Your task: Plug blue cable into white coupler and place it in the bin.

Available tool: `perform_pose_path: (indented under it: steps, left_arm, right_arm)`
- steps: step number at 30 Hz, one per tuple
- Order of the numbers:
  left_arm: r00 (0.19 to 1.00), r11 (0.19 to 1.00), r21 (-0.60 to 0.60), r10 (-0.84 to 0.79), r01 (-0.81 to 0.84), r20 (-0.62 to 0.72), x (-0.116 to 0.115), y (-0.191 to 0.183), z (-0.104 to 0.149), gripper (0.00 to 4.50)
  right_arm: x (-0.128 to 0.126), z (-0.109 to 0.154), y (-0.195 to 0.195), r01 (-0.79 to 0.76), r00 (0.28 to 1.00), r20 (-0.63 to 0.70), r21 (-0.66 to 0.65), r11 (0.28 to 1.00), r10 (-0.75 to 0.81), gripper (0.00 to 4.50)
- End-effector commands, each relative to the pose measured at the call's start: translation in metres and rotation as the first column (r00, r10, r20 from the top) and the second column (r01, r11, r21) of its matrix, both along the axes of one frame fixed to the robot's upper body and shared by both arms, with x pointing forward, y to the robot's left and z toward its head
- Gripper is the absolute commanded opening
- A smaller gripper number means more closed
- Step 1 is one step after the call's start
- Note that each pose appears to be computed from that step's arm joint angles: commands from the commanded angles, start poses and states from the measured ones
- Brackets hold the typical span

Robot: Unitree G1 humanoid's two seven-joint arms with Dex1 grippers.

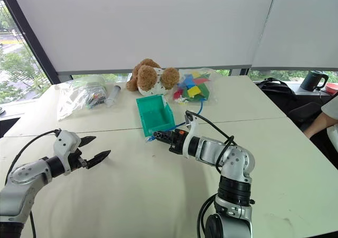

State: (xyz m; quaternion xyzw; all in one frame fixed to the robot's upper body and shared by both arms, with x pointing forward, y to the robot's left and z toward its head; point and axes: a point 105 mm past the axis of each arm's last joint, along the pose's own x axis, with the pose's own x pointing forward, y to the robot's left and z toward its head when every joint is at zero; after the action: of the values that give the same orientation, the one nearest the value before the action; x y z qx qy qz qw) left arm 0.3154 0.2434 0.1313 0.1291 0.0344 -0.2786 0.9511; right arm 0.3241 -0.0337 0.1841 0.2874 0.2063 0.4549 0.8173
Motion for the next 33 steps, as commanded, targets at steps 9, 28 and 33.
perform_pose_path:
  steps: [9,28,33]
  left_arm:
    - [0.997,0.993,-0.112,-0.027,0.019,-0.072,0.018,0.007,-0.034,4.45]
    - [0.777,0.787,-0.087,-0.616,0.61,-0.127,0.015,-0.109,-0.032,0.41]
    - [0.642,0.652,-0.04,-0.754,0.757,-0.141,0.012,-0.156,-0.036,0.41]
  right_arm:
    - [-0.005,0.017,0.001,-0.003,0.996,0.092,0.027,1.0,0.0,0.0]
    - [-0.02,0.032,0.002,-0.109,0.798,0.473,-0.496,0.861,0.373,0.0]
    - [-0.018,0.02,0.002,-0.086,0.634,0.5,-0.712,0.696,0.59,0.0]
